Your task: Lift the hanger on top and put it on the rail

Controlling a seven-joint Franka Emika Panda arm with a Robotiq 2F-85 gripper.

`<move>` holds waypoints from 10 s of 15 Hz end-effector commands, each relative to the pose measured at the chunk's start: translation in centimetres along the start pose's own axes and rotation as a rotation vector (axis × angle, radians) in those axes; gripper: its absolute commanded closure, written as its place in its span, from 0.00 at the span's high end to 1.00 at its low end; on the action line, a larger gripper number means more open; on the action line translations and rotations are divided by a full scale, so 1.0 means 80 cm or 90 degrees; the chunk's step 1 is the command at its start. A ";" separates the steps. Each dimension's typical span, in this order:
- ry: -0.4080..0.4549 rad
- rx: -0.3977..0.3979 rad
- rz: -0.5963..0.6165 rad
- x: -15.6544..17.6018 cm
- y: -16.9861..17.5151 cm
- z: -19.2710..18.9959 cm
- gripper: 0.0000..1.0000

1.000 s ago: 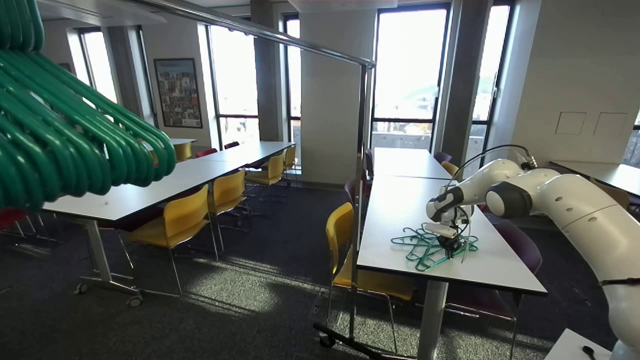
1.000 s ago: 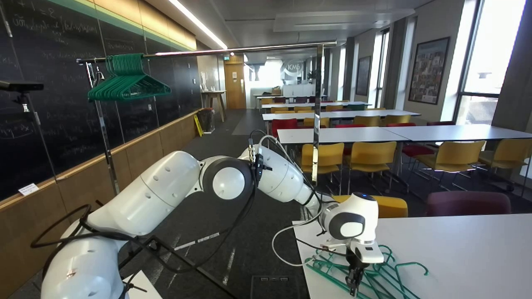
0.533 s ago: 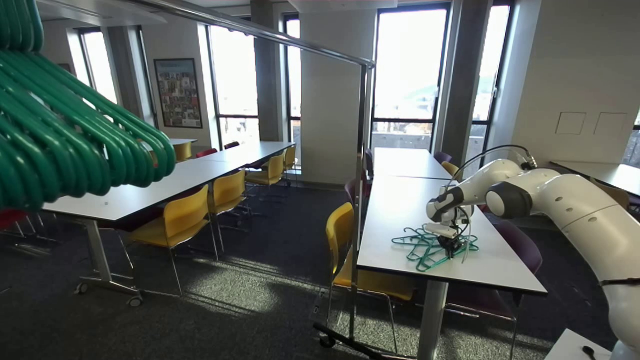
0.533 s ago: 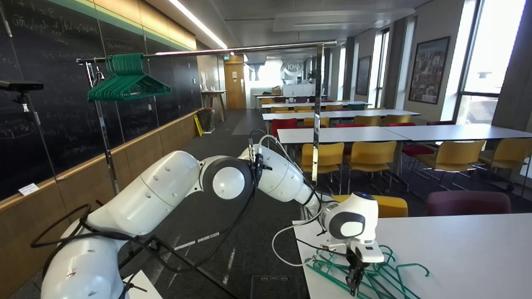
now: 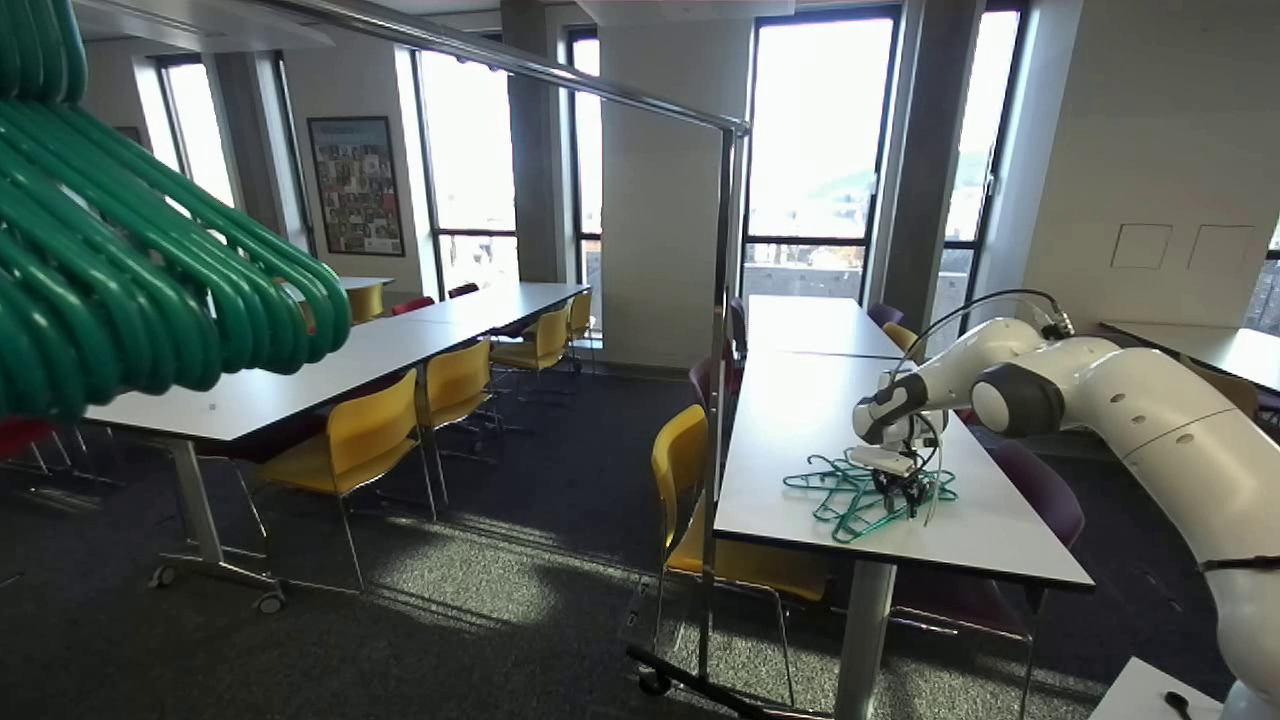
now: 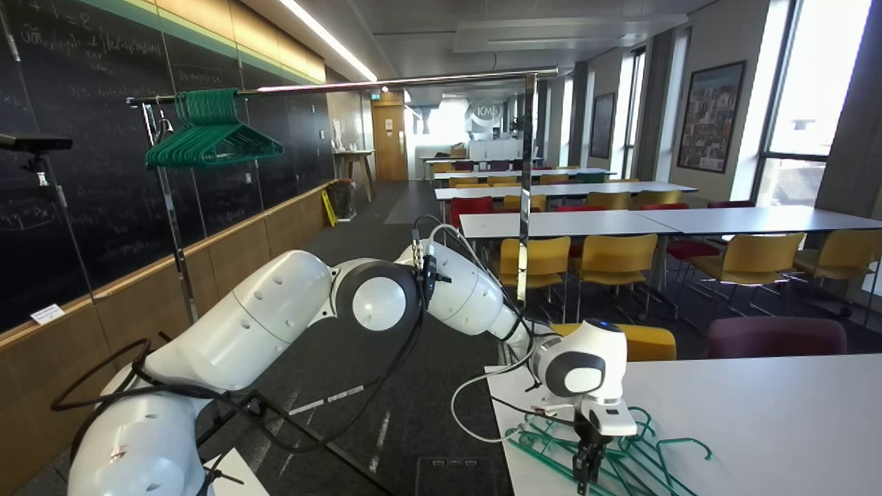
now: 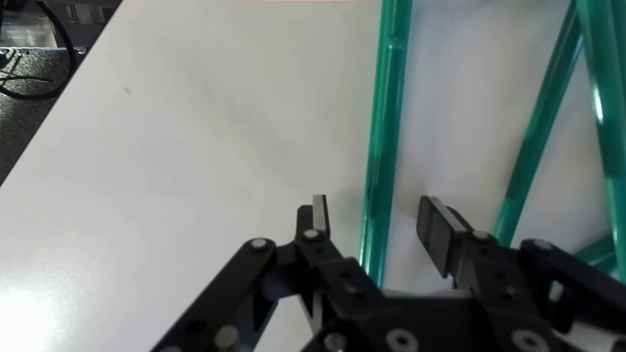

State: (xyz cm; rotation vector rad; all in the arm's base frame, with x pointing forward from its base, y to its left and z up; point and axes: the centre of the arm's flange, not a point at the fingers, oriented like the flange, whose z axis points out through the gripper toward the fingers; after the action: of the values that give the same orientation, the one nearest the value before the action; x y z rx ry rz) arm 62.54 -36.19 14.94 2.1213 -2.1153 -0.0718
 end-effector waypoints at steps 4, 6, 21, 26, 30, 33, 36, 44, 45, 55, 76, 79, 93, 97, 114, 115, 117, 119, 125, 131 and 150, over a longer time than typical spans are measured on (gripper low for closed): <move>0.005 -0.006 -0.010 0.007 -0.002 -0.017 0.11; 0.006 -0.005 -0.011 0.007 -0.002 -0.018 0.15; 0.009 -0.002 -0.016 0.006 -0.004 -0.025 0.00; 0.009 0.001 -0.019 0.004 -0.002 -0.030 0.02; 0.026 0.032 -0.034 -0.007 0.010 -0.054 0.02; 0.033 0.053 -0.054 -0.014 0.014 -0.076 0.02; 0.038 0.069 -0.073 -0.019 0.016 -0.095 0.02; -0.029 0.151 -0.320 -0.100 0.069 -0.187 0.02; -0.037 0.160 -0.352 -0.107 0.076 -0.200 0.02; -0.143 0.144 -0.693 -0.149 0.158 -0.298 0.02; -0.648 0.203 -0.844 -0.207 0.089 -0.383 0.02; -0.596 0.259 -0.872 -0.219 0.085 -0.392 0.02; -0.631 0.417 -0.940 -0.267 0.081 -0.479 0.02; -0.637 0.427 -0.954 -0.273 0.087 -0.483 0.02; -0.514 0.497 -1.139 -0.272 0.121 -0.536 0.10; -0.515 0.497 -1.139 -0.273 0.121 -0.535 0.10; -0.516 0.497 -1.138 -0.273 0.121 -0.534 0.02; -0.504 0.518 -1.152 -0.293 0.107 -0.553 0.02; -0.346 0.683 -1.076 -0.400 0.047 -0.678 0.02; -0.208 0.759 -0.903 -0.460 0.014 -0.737 0.02; -0.172 0.826 -0.923 -0.456 0.058 -0.803 0.02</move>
State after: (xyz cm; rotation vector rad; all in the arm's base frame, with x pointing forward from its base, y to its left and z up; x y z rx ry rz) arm 67.35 5.23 74.81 3.8872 0.0392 1.1038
